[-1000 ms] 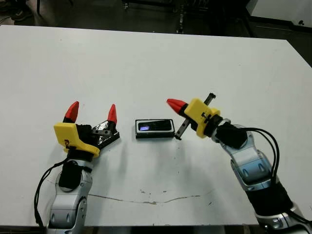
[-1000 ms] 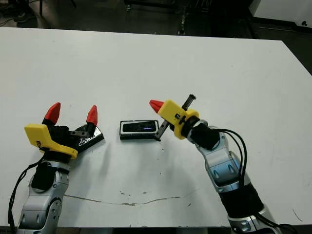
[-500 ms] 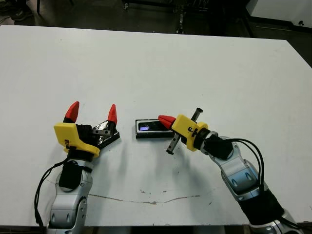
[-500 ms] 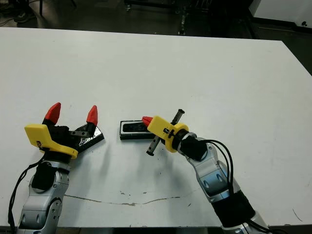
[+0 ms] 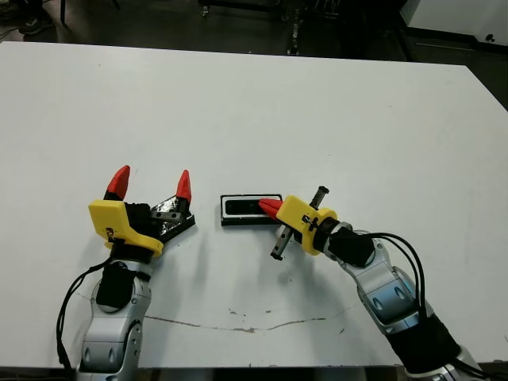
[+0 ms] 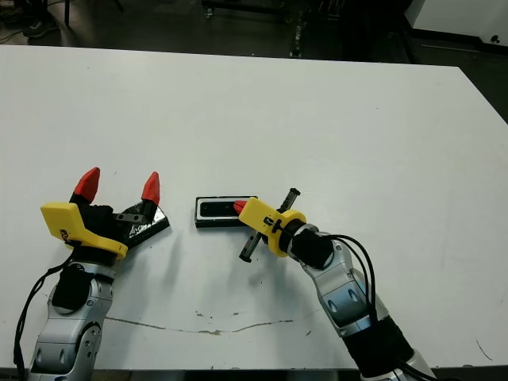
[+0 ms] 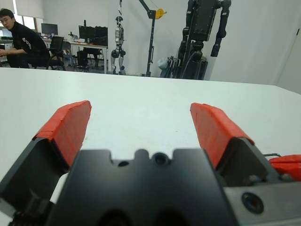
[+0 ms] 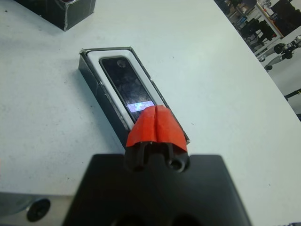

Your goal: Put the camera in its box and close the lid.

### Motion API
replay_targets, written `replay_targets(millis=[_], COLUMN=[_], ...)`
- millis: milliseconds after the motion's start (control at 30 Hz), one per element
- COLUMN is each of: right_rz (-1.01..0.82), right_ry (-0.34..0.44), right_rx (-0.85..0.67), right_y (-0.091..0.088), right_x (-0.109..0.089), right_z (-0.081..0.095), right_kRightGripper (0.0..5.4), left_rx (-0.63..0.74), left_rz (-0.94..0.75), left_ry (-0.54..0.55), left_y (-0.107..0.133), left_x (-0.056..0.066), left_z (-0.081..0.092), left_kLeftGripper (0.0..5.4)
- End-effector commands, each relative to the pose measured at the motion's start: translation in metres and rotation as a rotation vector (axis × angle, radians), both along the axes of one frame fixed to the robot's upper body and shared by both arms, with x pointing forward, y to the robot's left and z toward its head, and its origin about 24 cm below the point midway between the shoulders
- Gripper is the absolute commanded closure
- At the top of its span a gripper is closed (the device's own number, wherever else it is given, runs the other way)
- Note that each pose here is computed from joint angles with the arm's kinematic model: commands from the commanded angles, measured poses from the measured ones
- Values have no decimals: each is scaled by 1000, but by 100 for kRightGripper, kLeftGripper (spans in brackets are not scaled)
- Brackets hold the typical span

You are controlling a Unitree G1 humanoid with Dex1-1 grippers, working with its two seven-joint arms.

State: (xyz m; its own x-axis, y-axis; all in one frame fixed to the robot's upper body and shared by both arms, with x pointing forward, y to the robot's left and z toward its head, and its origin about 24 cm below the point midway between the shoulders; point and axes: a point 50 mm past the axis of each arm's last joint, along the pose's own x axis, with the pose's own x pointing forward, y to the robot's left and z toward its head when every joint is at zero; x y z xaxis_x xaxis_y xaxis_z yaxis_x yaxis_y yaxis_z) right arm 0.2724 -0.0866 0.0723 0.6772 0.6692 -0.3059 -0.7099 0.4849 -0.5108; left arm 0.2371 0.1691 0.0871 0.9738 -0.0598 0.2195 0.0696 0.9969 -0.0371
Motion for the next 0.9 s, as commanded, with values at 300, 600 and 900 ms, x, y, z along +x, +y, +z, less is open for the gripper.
replay_targets(millis=[300,600,900], right_rz=[-36,-152,-292], right_ry=[86,-25,-94], right_rx=[-31,381,599], right_y=[-12,-38,-75], right_x=[-7,-4,-6], right_z=[-15,49,73], right_kRightGripper=[537,537,537], left_rx=[4,32,192], left_rz=[-1,6,-51], left_ry=[18,8,-84], left_y=[1,7,31], left_x=[-1,-2,-6], left_z=[-4,0,32], left_kLeftGripper=[0,0,0])
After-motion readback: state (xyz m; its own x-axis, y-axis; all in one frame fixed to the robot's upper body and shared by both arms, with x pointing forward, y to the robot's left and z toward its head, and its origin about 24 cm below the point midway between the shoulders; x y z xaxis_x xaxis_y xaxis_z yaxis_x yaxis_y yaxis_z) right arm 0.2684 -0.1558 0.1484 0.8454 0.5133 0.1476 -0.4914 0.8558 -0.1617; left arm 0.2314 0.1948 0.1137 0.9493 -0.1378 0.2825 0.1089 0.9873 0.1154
